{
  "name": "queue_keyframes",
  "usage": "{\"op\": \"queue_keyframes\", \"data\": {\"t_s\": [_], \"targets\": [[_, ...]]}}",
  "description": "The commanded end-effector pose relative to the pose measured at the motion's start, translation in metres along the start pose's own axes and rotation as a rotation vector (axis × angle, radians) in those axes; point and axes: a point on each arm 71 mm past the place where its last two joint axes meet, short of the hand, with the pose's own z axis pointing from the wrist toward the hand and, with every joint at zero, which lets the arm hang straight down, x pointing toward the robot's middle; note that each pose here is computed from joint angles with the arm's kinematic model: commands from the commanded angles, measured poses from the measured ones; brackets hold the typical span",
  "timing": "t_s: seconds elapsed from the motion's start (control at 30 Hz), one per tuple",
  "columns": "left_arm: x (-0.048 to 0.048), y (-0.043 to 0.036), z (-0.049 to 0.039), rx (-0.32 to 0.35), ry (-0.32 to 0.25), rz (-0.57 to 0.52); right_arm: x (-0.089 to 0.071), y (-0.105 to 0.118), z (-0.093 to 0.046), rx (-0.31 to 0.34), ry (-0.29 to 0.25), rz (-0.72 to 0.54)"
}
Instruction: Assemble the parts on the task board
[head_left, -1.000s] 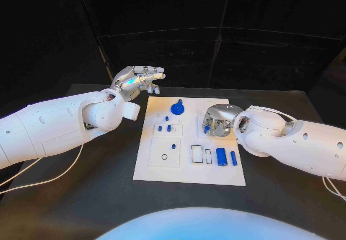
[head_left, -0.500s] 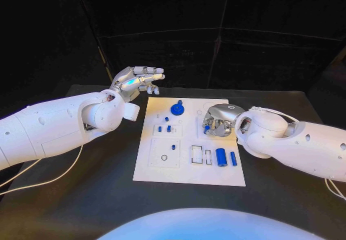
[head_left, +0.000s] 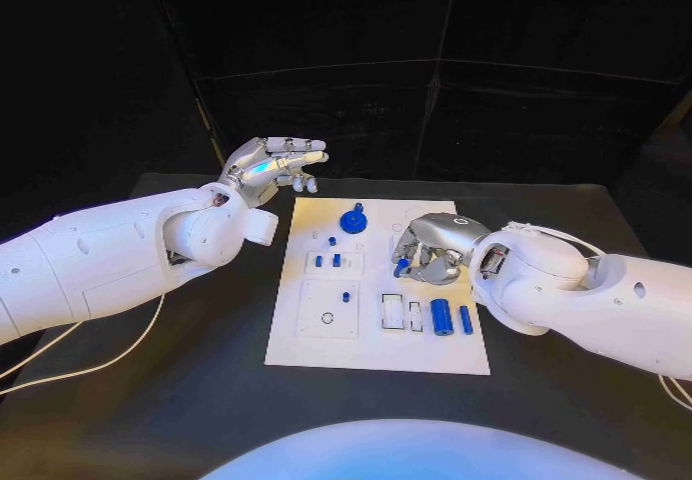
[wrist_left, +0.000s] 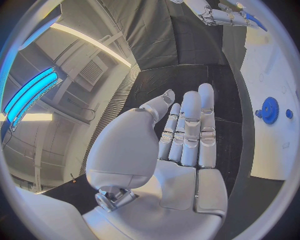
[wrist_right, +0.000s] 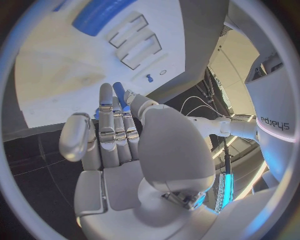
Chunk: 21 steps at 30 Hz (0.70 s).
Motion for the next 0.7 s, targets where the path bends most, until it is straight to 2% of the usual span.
{"op": "queue_keyframes", "data": {"t_s": [0.03,0.23,0.47,0.7], "targets": [[0.0019,-0.0006,0.0009,0.005,0.011,-0.008,-0.002,0.02,0.005,-0.078,-0.032,0.049],[0.0043,0.0002,0.0019,0.004,0.017,-0.011,0.001,0.05,0.015,-0.172,-0.034,0.059],[0.0055,0.0005,0.0023,0.004,0.019,-0.012,0.008,0.077,0.027,-0.247,-0.021,0.067],[0.0084,0.001,0.0034,0.003,0.026,-0.014,0.023,0.091,0.036,-0.282,0.015,0.069]]}}
